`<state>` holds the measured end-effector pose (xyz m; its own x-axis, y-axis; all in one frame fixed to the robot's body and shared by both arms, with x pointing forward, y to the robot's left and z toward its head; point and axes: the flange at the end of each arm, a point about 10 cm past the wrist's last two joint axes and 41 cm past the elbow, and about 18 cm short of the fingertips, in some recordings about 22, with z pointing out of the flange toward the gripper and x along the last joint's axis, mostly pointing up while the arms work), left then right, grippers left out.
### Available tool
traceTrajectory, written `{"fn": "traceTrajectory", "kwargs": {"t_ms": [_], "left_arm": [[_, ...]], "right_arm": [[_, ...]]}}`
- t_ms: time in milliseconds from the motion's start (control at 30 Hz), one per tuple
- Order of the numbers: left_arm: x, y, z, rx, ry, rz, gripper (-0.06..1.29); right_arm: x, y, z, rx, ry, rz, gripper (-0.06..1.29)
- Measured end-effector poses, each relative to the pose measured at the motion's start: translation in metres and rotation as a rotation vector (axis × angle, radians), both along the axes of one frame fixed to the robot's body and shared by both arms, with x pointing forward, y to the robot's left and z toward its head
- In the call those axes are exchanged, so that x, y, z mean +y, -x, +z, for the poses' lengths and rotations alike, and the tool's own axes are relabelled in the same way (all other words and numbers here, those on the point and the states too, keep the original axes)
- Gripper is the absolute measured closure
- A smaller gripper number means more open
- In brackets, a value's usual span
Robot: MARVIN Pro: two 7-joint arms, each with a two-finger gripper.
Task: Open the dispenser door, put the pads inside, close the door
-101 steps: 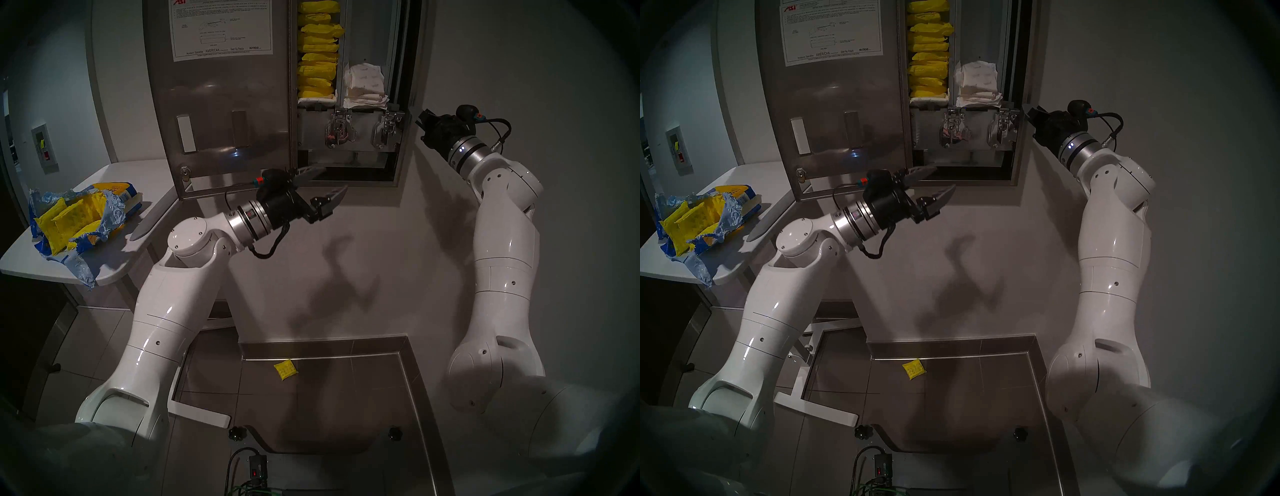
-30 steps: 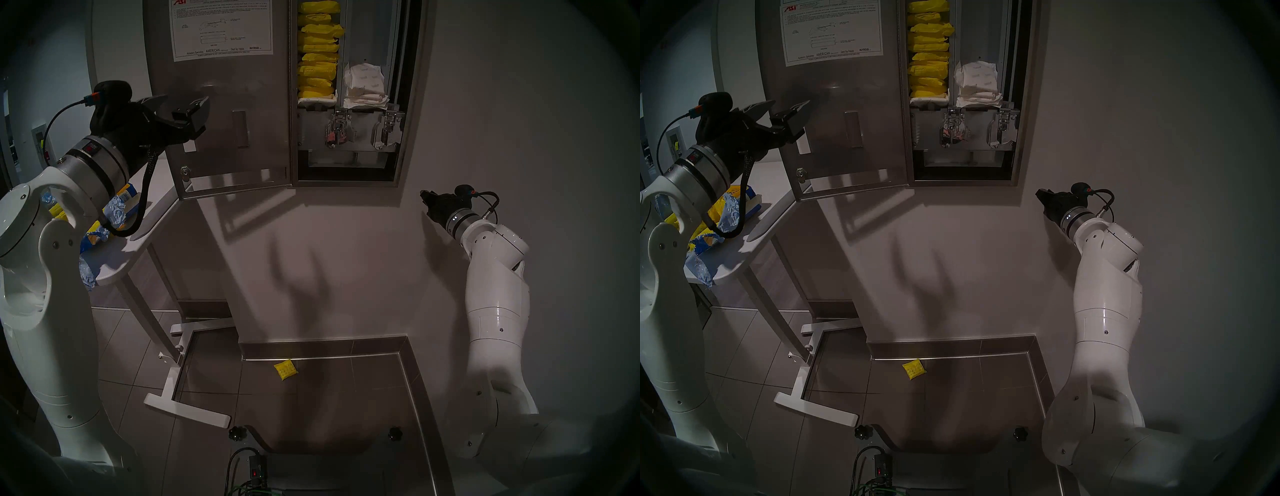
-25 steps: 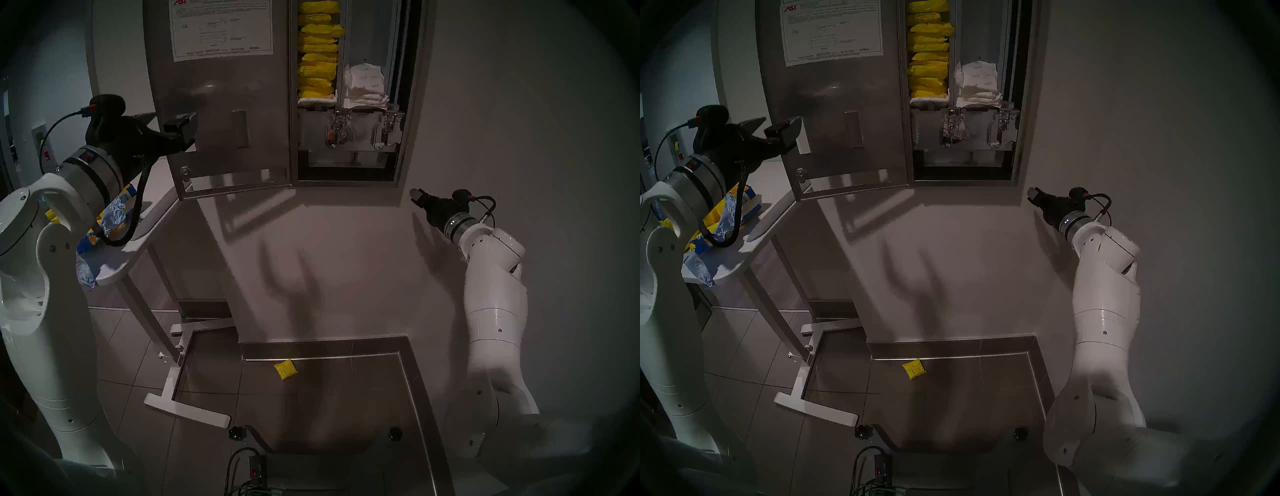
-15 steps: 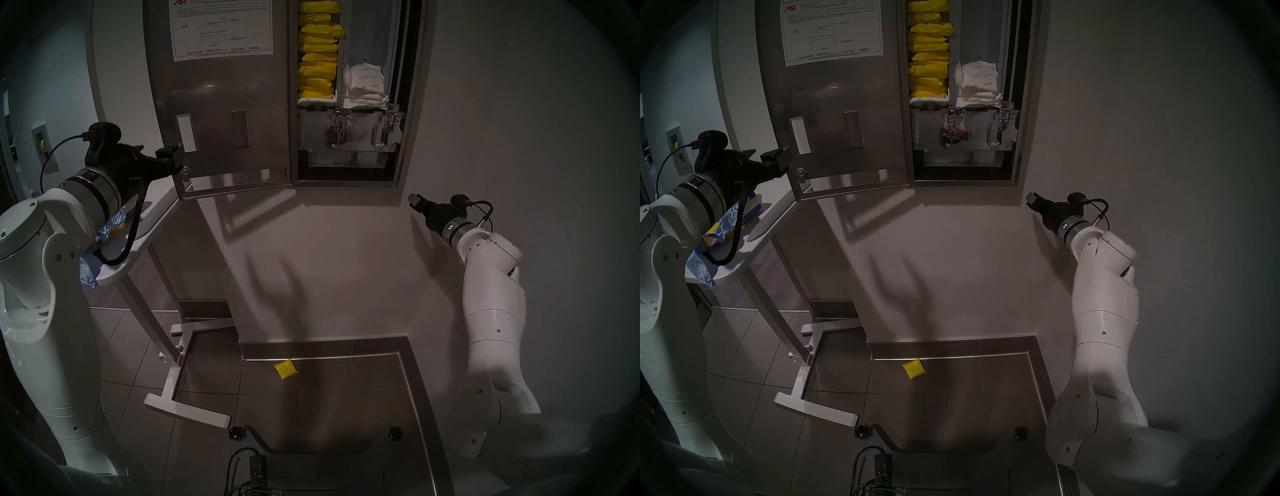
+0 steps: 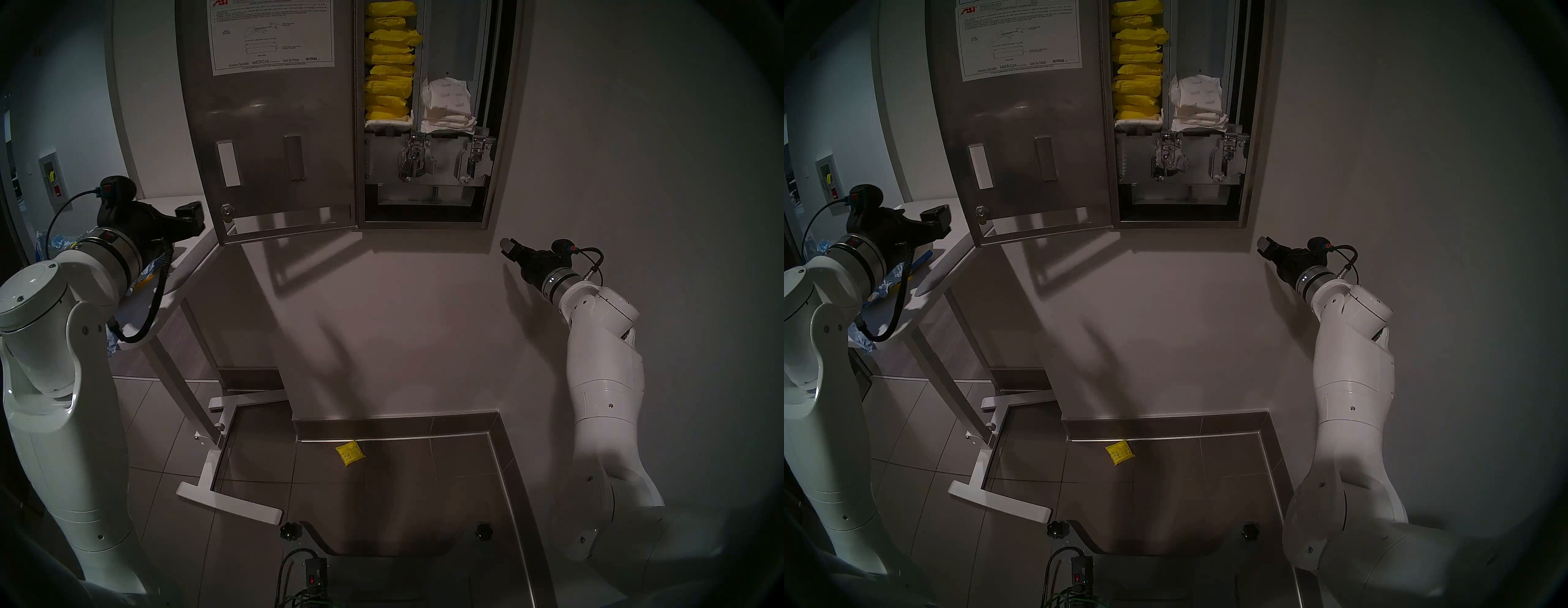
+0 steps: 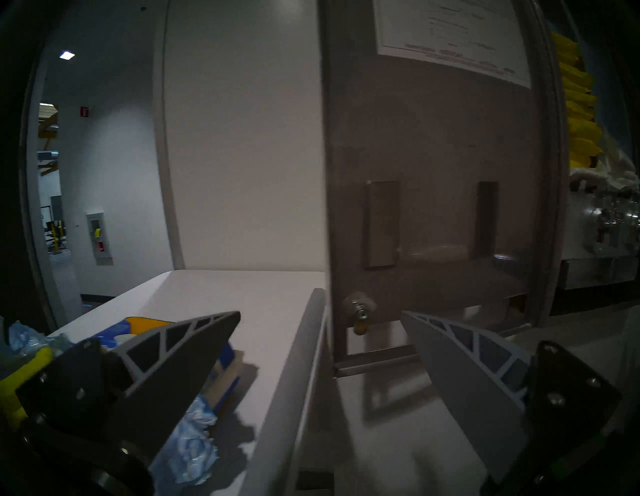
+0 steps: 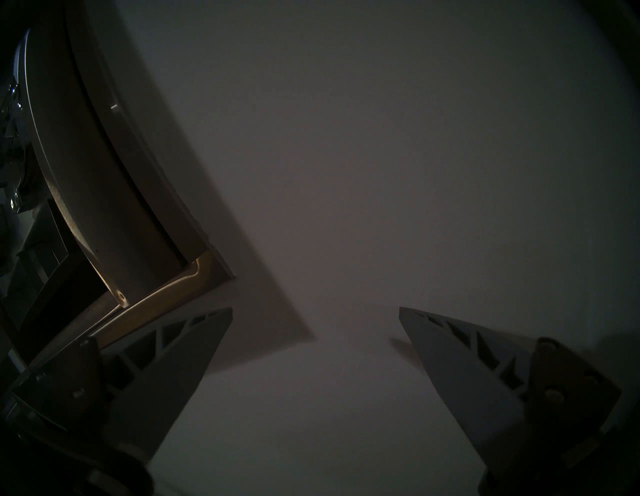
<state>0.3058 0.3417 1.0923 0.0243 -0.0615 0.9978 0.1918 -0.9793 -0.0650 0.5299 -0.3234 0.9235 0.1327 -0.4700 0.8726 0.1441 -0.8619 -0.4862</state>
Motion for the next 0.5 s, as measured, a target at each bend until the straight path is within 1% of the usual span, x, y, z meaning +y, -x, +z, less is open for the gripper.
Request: {"fn": "traceTrajectory", "kwargs": {"t_ms": [167, 500], "left_arm": [[0.014, 0.007, 0.001, 0.003, -0.011, 0.038, -0.03], [0.039, 0.024, 0.002, 0.02, -0.037, 0.069, -0.03]], "right_arm": [[0.0, 0.0, 0.0, -0.001, 0.0, 0.0, -0.01], [-0.001, 0.0, 0.0, -0.002, 0.001, 0.001, -0.01]]}}
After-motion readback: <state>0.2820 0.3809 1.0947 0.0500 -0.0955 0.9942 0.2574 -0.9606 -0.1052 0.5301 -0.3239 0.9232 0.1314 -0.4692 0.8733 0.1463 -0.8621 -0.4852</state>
